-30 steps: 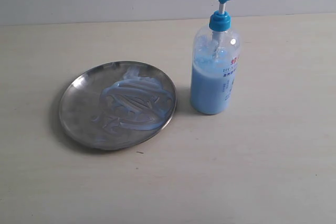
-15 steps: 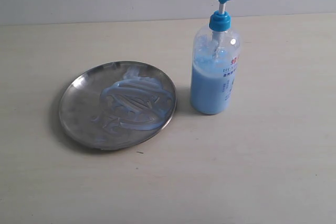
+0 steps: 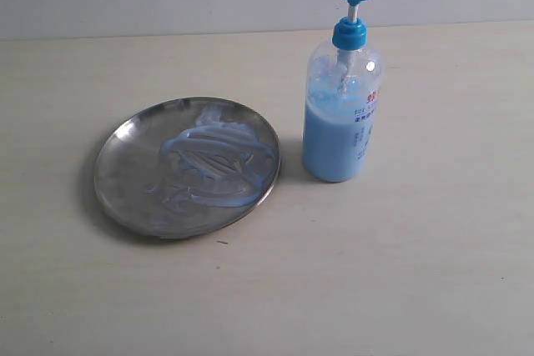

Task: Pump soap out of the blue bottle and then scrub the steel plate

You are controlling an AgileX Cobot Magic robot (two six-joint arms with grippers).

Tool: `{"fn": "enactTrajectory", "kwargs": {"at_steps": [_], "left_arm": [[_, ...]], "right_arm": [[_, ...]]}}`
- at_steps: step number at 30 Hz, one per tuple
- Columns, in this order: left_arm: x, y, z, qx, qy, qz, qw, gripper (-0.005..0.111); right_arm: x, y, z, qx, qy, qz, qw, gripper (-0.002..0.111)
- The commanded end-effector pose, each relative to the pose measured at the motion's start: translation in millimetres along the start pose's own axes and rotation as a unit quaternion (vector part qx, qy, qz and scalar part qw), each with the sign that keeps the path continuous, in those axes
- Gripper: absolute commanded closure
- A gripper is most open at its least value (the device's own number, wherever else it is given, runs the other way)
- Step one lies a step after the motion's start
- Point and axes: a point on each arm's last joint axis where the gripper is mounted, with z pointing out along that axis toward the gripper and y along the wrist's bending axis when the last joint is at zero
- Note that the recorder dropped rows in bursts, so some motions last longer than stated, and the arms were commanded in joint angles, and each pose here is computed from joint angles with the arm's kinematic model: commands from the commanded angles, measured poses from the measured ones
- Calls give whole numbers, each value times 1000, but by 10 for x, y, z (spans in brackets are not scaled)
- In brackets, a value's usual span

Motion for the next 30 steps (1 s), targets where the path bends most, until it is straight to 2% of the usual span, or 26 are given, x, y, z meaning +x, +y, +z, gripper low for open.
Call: {"fn": "enactTrajectory", "kwargs": {"at_steps": [1,6,8,14,18,24,30], "left_arm": [[3,2,-1,-2,-4,0,1000,107],[3,2,-1,-2,-4,0,1000,107],[3,2,-1,-2,-4,0,1000,107],[3,2,-1,-2,-4,0,1000,107],[3,2,-1,-2,-4,0,1000,107],[3,2,-1,-2,-4,0,1000,107],[3,2,-1,-2,-4,0,1000,107]], "right_arm": [[-33,-3,-7,3,-25,-3,1000,108],[-176,-5,-26,4,-104,4,995,108],[-230,-12,-24,4,-108,33,994,108],[-877,-31,129,6,-36,5,999,108],[-1067,-35,370,-3,82,-33,996,108],[-1049,57,590,-60,155,-29,986,108],[-767,221,708,-129,285,-30,949,108]]}}
